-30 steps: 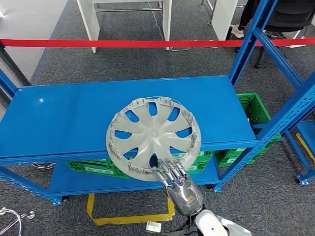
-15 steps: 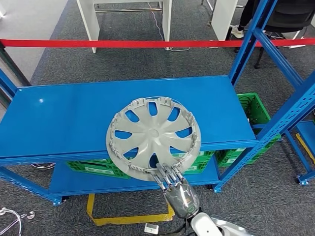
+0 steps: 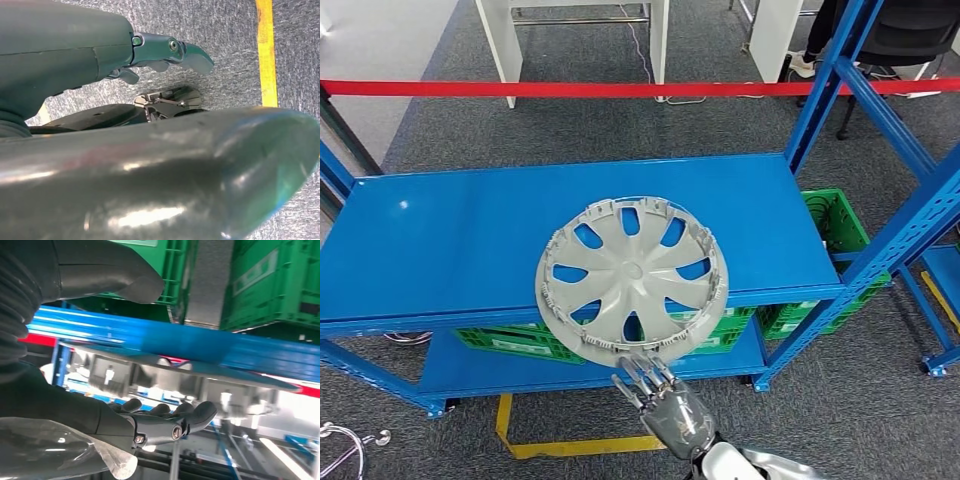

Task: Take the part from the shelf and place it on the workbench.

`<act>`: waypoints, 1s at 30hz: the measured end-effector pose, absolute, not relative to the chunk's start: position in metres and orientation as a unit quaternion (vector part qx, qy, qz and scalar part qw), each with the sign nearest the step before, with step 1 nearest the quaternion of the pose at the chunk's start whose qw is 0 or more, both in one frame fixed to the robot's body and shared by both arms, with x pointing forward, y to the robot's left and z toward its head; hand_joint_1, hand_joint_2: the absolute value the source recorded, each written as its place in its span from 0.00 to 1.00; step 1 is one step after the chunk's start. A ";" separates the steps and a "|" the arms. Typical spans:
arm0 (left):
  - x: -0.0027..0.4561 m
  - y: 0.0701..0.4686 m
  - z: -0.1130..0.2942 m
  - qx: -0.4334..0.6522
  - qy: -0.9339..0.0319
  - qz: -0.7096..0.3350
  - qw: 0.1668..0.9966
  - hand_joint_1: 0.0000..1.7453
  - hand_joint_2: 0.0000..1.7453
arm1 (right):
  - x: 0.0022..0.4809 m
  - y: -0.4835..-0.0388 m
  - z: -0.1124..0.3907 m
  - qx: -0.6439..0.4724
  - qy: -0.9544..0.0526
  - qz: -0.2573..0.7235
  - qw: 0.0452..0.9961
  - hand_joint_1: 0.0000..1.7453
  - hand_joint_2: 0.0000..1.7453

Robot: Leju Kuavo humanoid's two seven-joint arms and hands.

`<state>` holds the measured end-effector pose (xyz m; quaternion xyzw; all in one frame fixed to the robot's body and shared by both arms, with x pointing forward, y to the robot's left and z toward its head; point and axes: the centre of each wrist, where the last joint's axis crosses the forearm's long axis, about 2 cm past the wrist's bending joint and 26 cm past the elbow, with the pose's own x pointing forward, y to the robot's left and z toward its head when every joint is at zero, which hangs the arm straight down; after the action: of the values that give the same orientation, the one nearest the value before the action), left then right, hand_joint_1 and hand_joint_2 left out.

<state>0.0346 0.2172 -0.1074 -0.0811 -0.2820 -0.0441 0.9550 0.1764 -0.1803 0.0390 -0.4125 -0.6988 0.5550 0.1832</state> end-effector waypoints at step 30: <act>0.038 0.217 -0.107 -0.084 -0.286 -0.062 0.953 0.00 0.00 | 0.202 -0.152 0.064 -0.437 -0.723 0.503 0.184 0.00 1.00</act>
<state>0.0380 0.2171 -0.1070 -0.0842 -0.2859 -0.0624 0.9525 0.2018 -0.1515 0.0638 -0.4367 -0.7231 0.5027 0.1837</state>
